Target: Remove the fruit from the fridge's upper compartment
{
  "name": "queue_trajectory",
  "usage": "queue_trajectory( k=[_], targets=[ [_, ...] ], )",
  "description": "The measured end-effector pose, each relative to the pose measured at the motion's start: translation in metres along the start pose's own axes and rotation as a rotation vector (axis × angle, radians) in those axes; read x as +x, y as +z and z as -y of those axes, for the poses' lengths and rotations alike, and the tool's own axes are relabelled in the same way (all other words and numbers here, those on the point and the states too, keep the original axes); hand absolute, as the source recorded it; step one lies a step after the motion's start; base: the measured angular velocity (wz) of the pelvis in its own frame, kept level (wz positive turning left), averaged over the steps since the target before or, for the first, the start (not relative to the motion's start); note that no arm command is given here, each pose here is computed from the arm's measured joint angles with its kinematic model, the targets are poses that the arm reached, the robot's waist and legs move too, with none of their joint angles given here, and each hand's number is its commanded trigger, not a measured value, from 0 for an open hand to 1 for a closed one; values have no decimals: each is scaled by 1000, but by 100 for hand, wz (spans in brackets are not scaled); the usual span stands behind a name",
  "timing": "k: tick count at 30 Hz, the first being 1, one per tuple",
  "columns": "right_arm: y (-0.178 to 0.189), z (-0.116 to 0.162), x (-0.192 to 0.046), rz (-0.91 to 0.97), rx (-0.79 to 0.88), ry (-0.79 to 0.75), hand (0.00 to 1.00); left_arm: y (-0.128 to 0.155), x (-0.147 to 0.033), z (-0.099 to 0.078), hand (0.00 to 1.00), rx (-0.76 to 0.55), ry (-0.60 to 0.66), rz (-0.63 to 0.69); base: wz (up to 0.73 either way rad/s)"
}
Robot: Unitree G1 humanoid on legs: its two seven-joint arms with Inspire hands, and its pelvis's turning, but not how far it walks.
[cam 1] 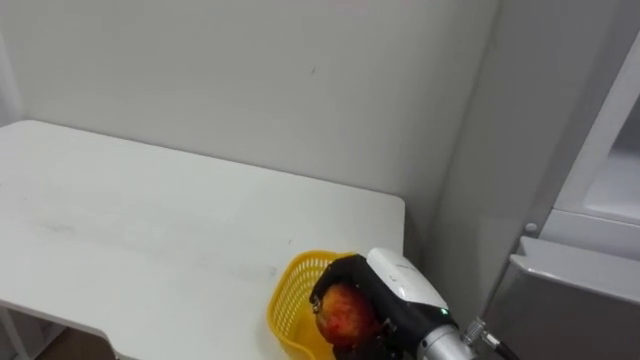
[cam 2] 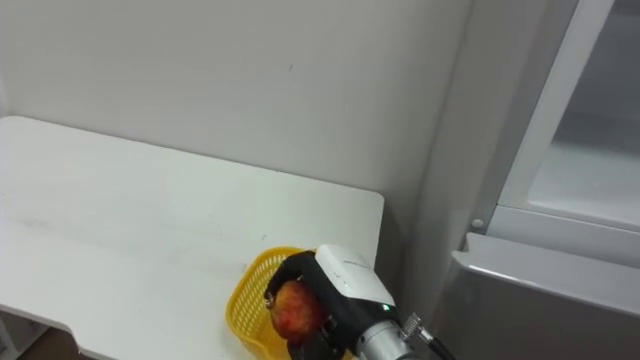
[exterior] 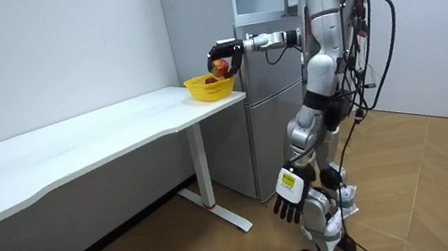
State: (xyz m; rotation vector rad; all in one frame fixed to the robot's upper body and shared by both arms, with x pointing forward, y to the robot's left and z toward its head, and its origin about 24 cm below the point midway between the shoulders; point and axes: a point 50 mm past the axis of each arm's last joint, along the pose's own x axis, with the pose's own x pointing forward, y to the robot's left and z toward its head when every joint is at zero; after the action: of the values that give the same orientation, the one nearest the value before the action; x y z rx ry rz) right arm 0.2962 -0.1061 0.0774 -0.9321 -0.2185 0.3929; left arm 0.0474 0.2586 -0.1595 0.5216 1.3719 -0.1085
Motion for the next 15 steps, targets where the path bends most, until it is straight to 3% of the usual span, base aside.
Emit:
queue_trajectory(
  k=[1, 2, 3, 15],
  targets=[
    [0, 0, 0, 1, 0, 0, 52, 0, 0, 0, 0, 0, 0, 0, 0],
    [0, 0, 0, 1, 0, 0, 13, 0, 0, 0, 0, 0, 0, 0, 0],
    [0, 0, 0, 1, 0, 0, 0, 0, 0, 0, 0, 0, 0, 0, 0],
    [1, 0, 1, 4, 21, 4, 0, 0, 0, 0, 0, 23, 3, 0, 0]
  ],
)
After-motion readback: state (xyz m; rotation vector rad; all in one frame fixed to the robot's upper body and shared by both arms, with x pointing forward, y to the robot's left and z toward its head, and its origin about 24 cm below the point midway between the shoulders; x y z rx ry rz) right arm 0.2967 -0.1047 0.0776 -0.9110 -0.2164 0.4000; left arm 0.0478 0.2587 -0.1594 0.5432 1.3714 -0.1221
